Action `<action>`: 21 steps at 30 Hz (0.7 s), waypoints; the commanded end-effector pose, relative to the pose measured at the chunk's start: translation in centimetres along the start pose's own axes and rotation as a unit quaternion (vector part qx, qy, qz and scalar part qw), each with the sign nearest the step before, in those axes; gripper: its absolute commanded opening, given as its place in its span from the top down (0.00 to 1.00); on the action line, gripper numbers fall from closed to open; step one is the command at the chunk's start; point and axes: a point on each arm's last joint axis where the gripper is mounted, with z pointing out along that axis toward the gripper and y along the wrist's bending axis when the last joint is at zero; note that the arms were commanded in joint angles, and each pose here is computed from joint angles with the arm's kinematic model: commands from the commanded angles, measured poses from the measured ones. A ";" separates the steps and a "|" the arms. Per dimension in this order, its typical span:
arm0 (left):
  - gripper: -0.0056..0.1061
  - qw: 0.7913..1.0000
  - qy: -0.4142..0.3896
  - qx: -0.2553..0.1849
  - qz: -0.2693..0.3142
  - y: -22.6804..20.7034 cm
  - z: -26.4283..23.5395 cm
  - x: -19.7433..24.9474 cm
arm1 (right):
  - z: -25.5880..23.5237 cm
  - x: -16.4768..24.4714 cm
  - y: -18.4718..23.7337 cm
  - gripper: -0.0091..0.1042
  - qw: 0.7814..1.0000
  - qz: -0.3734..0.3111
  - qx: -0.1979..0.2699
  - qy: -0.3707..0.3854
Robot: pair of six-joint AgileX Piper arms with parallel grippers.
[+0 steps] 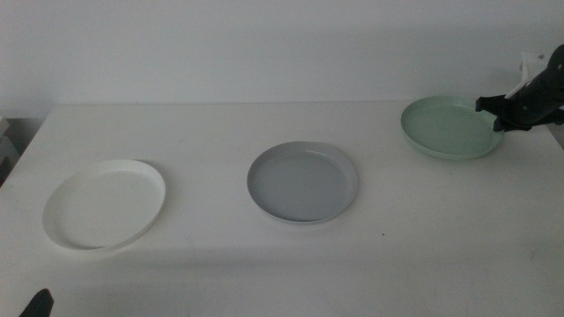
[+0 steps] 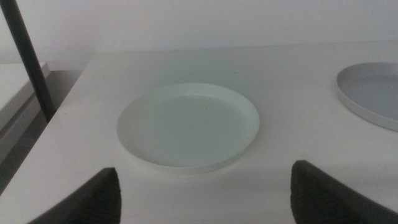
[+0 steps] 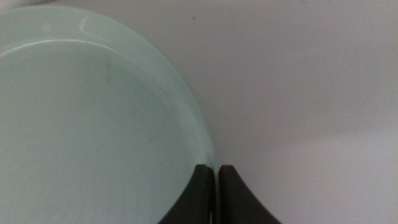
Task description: Stack the three bowls on top of each other.
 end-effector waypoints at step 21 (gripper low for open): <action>0.03 0.999 -0.048 0.006 -0.008 -0.1 -0.2 -0.9 | -15.5 8.9 19.4 0.93 0.971 -0.132 -0.176 -0.094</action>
